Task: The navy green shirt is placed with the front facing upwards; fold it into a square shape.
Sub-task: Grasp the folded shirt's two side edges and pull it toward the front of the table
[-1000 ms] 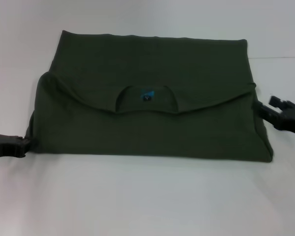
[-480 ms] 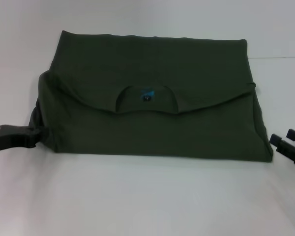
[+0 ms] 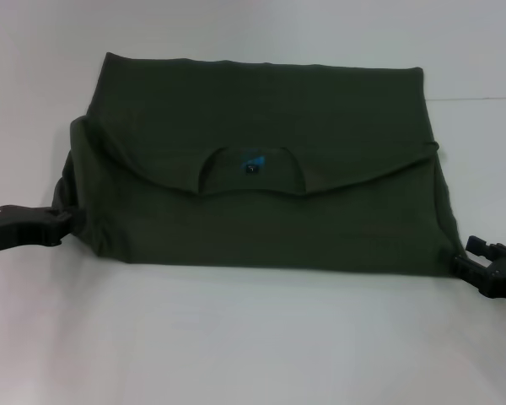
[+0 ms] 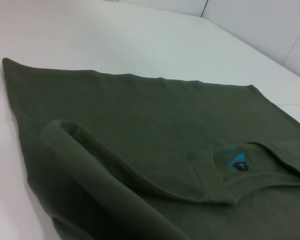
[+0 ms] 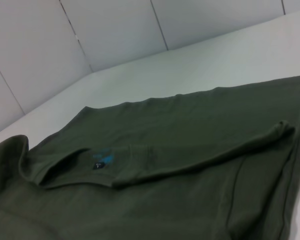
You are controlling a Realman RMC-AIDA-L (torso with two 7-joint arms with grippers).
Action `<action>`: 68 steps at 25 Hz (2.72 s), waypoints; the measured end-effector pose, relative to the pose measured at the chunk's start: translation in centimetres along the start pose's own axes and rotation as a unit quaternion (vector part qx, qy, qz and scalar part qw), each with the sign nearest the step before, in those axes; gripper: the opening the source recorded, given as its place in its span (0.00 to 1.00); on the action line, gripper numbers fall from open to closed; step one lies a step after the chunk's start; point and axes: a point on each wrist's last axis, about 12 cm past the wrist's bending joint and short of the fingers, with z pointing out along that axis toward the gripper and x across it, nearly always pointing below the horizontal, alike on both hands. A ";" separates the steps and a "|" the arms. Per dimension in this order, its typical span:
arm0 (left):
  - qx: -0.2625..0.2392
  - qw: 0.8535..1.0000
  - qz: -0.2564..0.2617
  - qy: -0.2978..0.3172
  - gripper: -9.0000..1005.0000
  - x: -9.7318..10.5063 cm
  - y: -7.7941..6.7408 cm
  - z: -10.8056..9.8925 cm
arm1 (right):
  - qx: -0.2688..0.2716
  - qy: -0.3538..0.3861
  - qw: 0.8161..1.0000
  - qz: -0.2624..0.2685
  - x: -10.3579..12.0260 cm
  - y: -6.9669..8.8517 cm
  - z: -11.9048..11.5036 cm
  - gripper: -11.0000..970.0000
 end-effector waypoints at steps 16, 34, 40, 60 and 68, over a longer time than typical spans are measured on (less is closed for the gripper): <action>0.000 1.000 0.003 -0.009 0.04 -0.2 0.0 0.0 | -0.018 0.024 1.000 -0.010 0.1 0.6 1.0 0.67; 0.009 1.000 0.018 -0.004 0.04 0.3 -0.1 -0.4 | -0.011 0.023 1.000 -0.009 0.3 0.2 0.3 0.08; 0.037 0.997 0.074 0.001 0.04 2.2 -0.4 -2.9 | -0.032 0.011 0.999 -0.021 1.0 0.4 -2.5 0.05; 0.171 0.972 0.159 0.040 0.04 11.4 -5.1 -13.0 | -0.102 0.051 0.993 -0.038 8.8 4.7 -15.4 0.05; 0.179 0.969 0.159 0.060 0.05 11.7 -5.5 -13.7 | -0.070 0.028 0.997 -0.028 8.4 4.7 -19.1 0.05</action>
